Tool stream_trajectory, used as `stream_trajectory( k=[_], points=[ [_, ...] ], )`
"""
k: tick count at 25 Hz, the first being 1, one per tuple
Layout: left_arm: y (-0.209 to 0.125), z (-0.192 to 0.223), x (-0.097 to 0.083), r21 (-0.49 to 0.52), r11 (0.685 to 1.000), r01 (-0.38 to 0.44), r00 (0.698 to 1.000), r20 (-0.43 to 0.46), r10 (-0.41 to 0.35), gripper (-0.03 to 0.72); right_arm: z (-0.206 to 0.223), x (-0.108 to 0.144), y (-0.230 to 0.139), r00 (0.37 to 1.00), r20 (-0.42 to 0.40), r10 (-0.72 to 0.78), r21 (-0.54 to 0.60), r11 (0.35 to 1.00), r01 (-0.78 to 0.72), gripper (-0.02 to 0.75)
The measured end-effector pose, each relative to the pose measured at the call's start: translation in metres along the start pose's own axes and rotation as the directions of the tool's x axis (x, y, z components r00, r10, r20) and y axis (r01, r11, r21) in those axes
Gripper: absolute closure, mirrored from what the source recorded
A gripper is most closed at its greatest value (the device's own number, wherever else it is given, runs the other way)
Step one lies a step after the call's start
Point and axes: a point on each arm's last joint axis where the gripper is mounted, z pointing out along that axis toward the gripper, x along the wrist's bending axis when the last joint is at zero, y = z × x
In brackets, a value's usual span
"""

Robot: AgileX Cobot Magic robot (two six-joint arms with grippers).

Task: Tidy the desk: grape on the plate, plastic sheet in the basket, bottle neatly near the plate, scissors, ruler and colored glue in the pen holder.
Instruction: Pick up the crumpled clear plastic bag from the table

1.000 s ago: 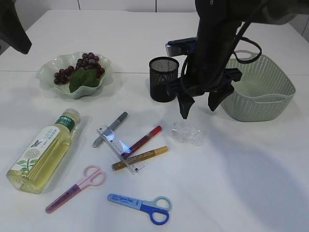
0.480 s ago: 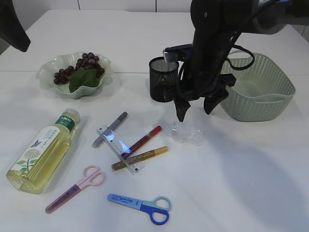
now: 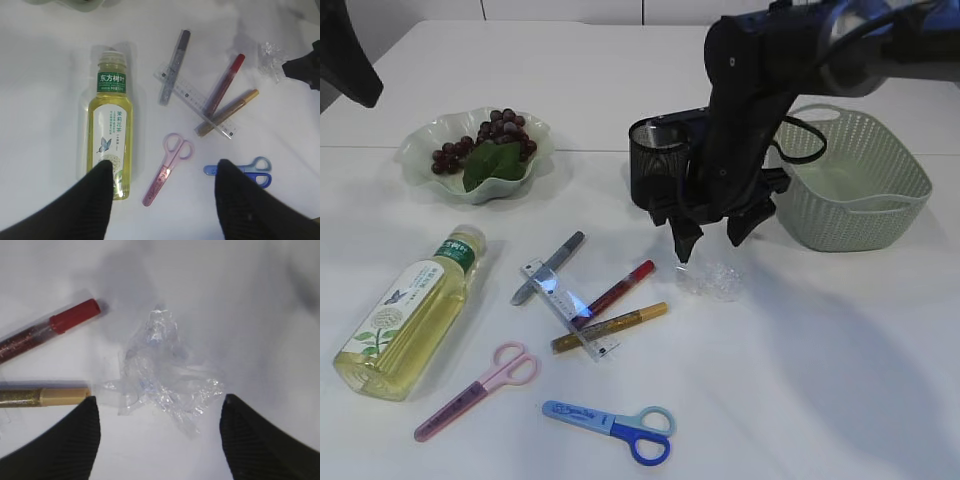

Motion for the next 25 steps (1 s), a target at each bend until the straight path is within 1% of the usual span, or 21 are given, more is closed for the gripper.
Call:
stream_trajectory(
  k=[4, 7, 12, 20, 25],
  points=[
    [0.000, 0.000, 0.000, 0.000, 1.000, -0.001, 1.000, -0.004, 0.001, 0.217, 0.016, 0.002, 0.000, 1.000, -0.003, -0.018, 0.030, 0.999, 0.018, 0.160],
    [0.000, 0.000, 0.001, 0.000, 1.000, -0.004, 1.000, -0.012, 0.004, 0.217, 0.022, 0.005, 0.003, 0.999, -0.004, -0.035, 0.027, 0.999, 0.035, 0.160],
    [0.000, 0.000, 0.003, -0.001, 1.000, -0.010, 1.000, -0.029, 0.010, 0.217, 0.024, 0.003, 0.005, 0.998, 0.017, -0.056, 0.009, 0.998, 0.056, 0.160],
    [0.000, 0.000, 0.003, -0.001, 1.000, -0.010, 0.999, -0.030, 0.010, 0.221, 0.029, -0.001, 0.006, 0.994, 0.062, -0.092, 0.010, 0.996, 0.091, 0.160],
    [0.000, 0.000, 0.003, -0.001, 1.000, -0.010, 0.999, -0.030, 0.010, 0.222, 0.028, 0.000, 0.007, 0.994, 0.056, -0.092, 0.023, 0.996, 0.090, 0.158]
  ],
)
